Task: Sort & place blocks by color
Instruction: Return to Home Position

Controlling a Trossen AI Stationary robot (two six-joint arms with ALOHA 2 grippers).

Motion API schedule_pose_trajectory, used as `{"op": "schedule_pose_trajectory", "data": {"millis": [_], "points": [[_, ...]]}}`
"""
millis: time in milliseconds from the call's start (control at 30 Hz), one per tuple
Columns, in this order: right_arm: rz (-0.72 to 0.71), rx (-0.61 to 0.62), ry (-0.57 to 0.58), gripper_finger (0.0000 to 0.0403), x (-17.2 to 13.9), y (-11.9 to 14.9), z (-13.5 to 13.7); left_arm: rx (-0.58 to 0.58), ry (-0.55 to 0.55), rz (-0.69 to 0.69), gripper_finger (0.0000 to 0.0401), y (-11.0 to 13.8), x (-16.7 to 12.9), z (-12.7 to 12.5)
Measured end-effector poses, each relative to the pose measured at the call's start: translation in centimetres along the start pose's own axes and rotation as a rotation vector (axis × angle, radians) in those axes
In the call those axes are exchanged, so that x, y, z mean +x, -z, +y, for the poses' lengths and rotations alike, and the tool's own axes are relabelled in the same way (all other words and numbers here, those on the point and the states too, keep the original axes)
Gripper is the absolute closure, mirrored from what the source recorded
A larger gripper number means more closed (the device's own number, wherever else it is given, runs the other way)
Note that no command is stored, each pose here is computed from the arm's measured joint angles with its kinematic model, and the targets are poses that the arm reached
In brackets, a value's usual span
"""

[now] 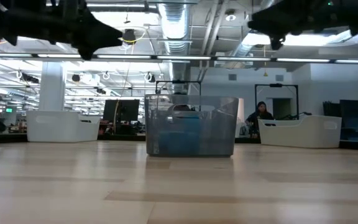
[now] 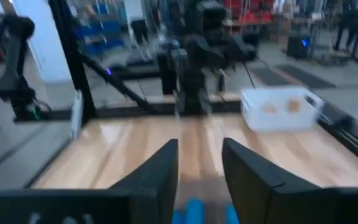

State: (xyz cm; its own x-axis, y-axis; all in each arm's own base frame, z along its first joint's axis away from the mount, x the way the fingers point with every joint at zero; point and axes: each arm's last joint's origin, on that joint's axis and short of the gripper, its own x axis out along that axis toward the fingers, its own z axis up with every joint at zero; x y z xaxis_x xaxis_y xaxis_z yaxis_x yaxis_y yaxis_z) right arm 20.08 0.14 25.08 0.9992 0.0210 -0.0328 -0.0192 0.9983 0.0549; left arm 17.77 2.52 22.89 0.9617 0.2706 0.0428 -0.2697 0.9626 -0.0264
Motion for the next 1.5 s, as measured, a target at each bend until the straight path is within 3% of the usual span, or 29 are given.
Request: {"op": "schedule_pose_trajectory", "data": {"millis": [167, 333, 533, 867, 1067, 1300, 1500], "points": [[0.101, -0.003, 0.057, 0.0315, -3.7, -0.3, -1.3, 0.009, -0.033, 0.054, 0.023, 0.0, -2.9, 1.0], [0.061, -0.019, 0.041, 0.0391, -6.3, 0.2, -1.2, 0.014, -0.034, -0.004, 0.0258, 0.9, -4.8, 1.3], [-0.024, -0.028, 0.058, 0.0391, -8.9, 1.5, -1.3, 0.015, -0.026, -0.049, 0.032, 2.8, -6.4, 1.5], [-0.036, 0.025, 0.061, 0.0399, -10.6, 4.7, -1.6, 0.021, -0.016, -0.05, 0.0397, 3.2, -7.7, 1.7], [-0.073, 0.06, 0.059, 0.04, -10.4, 7.2, -1.8, -0.016, 0.003, -0.039, 0.0397, 4.0, -8.1, 1.7], [-0.085, 0.094, 0.069, 0.0401, -10.3, 8.1, -2.0, -0.067, -0.002, 0.009, 0.04, 5.5, -8.2, 1.7], [-0.084, 0.011, -0.041, 0.04, -10.2, 8.2, -1.2, -0.077, 0.029, 0.013, 0.04, 5.6, -8.3, 1.6]]}}
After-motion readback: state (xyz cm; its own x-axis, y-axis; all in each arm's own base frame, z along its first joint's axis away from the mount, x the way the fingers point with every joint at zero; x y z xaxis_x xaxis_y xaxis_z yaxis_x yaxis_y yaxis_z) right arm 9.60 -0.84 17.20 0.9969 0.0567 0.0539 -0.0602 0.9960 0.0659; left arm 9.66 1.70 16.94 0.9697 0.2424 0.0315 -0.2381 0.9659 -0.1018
